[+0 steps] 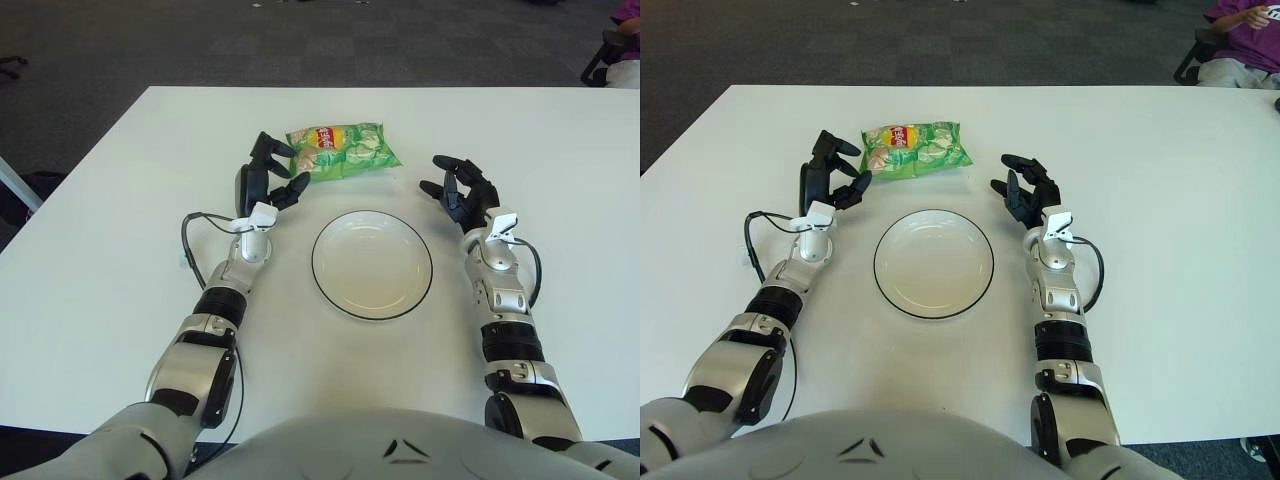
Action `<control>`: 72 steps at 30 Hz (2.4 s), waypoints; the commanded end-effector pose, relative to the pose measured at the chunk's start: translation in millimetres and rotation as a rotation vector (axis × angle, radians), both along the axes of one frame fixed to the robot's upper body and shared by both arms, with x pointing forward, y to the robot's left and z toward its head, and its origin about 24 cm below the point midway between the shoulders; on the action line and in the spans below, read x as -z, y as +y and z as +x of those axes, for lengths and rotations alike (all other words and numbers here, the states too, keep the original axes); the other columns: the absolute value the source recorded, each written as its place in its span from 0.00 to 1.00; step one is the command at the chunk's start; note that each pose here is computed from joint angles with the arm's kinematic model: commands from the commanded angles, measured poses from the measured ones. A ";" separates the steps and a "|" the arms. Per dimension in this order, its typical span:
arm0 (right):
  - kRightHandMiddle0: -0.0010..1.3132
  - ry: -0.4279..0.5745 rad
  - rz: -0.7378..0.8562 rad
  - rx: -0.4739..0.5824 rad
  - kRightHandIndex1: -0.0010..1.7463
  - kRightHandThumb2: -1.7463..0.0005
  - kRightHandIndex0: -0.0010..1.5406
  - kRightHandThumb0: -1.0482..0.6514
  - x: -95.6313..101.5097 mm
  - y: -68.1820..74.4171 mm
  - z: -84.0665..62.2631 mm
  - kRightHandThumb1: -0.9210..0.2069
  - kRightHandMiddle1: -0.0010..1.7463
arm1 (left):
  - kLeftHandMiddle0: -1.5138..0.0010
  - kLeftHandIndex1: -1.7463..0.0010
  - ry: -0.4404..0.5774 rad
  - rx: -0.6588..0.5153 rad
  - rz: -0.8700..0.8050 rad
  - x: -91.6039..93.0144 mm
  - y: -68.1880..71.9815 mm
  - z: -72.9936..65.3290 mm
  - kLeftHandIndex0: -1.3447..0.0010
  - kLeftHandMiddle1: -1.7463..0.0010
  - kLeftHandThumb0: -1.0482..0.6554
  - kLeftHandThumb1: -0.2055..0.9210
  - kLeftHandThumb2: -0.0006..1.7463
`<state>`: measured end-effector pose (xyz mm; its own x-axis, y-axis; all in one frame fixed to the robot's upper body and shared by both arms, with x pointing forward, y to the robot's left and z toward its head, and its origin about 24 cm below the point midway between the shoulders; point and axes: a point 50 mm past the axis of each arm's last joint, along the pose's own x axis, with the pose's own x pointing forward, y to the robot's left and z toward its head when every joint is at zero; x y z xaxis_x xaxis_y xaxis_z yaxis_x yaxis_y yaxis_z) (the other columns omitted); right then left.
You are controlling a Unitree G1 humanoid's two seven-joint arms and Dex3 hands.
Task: Put the snack into the plate.
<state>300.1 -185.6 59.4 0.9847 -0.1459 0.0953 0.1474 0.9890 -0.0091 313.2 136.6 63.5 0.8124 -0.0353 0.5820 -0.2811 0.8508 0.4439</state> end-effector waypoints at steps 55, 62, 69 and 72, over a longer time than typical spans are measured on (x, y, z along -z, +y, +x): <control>0.35 -0.020 -0.005 0.006 0.01 0.64 0.64 0.38 -2.9 0.1 0.2 0.00 0.40 | 1.00 1.00 -0.043 -0.114 0.960 -21.5 18.9 37.1 0.95 1.00 0.24 0.84 0.00; 0.34 -0.021 -0.004 0.008 0.01 0.63 0.64 0.38 -3.3 -0.3 0.2 0.00 0.40 | 1.00 1.00 -0.028 -0.136 0.970 -22.4 24.5 41.0 0.96 1.00 0.25 0.85 0.00; 0.34 -0.021 -0.004 0.007 0.01 0.63 0.64 0.38 -2.8 -0.5 0.5 0.00 0.40 | 1.00 1.00 -0.026 -0.154 0.982 -20.5 26.0 44.8 0.97 1.00 0.25 0.85 0.00; 0.34 -0.021 -0.003 0.008 0.01 0.63 0.64 0.38 -2.9 -0.7 0.4 0.00 0.40 | 1.00 1.00 -0.030 -0.163 0.996 -19.7 25.3 46.7 0.97 1.00 0.25 0.85 0.00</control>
